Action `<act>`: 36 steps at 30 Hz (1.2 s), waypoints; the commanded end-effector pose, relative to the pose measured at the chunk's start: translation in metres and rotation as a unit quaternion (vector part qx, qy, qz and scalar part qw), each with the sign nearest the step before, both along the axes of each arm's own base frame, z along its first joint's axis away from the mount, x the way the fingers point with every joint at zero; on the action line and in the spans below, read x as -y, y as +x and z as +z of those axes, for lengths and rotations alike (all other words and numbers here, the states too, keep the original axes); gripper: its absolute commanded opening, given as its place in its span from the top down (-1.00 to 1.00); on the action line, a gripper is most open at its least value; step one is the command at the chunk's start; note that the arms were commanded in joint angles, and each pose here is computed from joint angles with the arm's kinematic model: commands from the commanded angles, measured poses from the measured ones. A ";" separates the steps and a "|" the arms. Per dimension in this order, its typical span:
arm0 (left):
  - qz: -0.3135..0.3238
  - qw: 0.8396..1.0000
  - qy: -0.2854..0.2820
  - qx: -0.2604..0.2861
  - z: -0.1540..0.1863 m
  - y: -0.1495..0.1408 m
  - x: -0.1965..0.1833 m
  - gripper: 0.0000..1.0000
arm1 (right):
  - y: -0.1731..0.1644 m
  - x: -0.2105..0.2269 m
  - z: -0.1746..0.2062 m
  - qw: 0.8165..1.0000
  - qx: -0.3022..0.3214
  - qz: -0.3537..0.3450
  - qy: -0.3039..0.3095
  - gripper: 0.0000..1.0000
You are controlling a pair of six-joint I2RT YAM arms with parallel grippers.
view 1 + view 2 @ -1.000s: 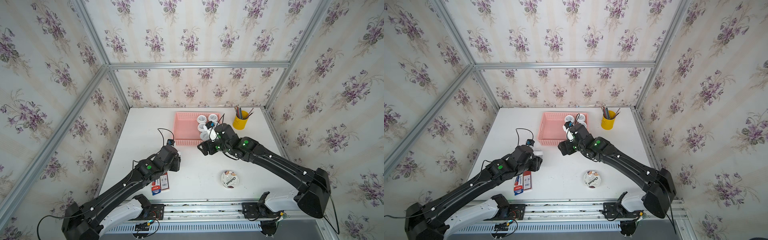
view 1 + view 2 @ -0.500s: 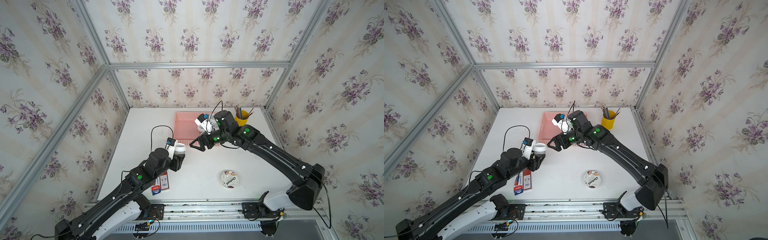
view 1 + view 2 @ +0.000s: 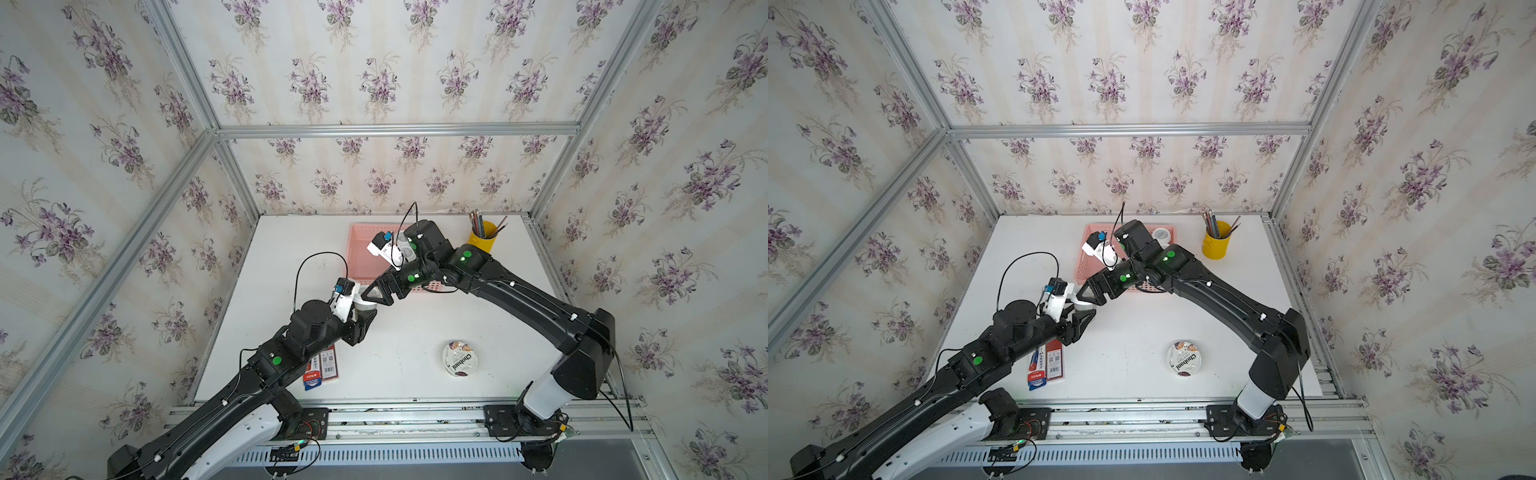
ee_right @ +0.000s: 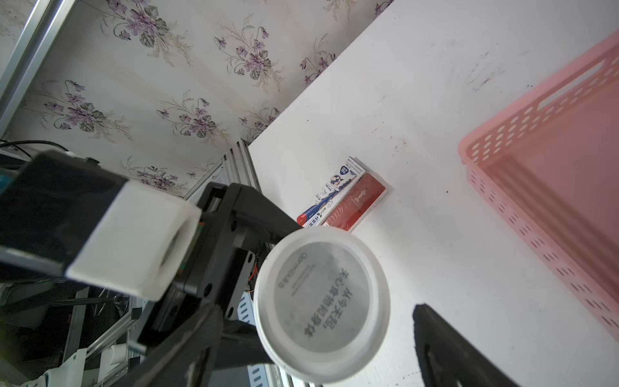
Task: Put the yogurt in the basket
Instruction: Pick up the yogurt from the center of the board.
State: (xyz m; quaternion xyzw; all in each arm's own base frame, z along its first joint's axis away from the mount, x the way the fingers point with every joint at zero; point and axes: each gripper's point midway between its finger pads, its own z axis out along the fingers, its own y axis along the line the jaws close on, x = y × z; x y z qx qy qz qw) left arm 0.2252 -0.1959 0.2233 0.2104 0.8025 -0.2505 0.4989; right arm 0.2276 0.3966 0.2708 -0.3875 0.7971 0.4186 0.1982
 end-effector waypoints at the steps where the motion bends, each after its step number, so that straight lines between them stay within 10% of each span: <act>1: -0.010 1.000 -0.009 0.020 0.010 0.000 0.004 -0.26 | -0.002 -0.002 -0.003 1.000 -0.001 0.006 -0.005 -0.86; 36: -0.005 1.000 0.002 0.022 0.010 0.004 0.003 -0.27 | -0.017 -0.016 -0.023 0.998 -0.052 0.026 -0.017 -0.38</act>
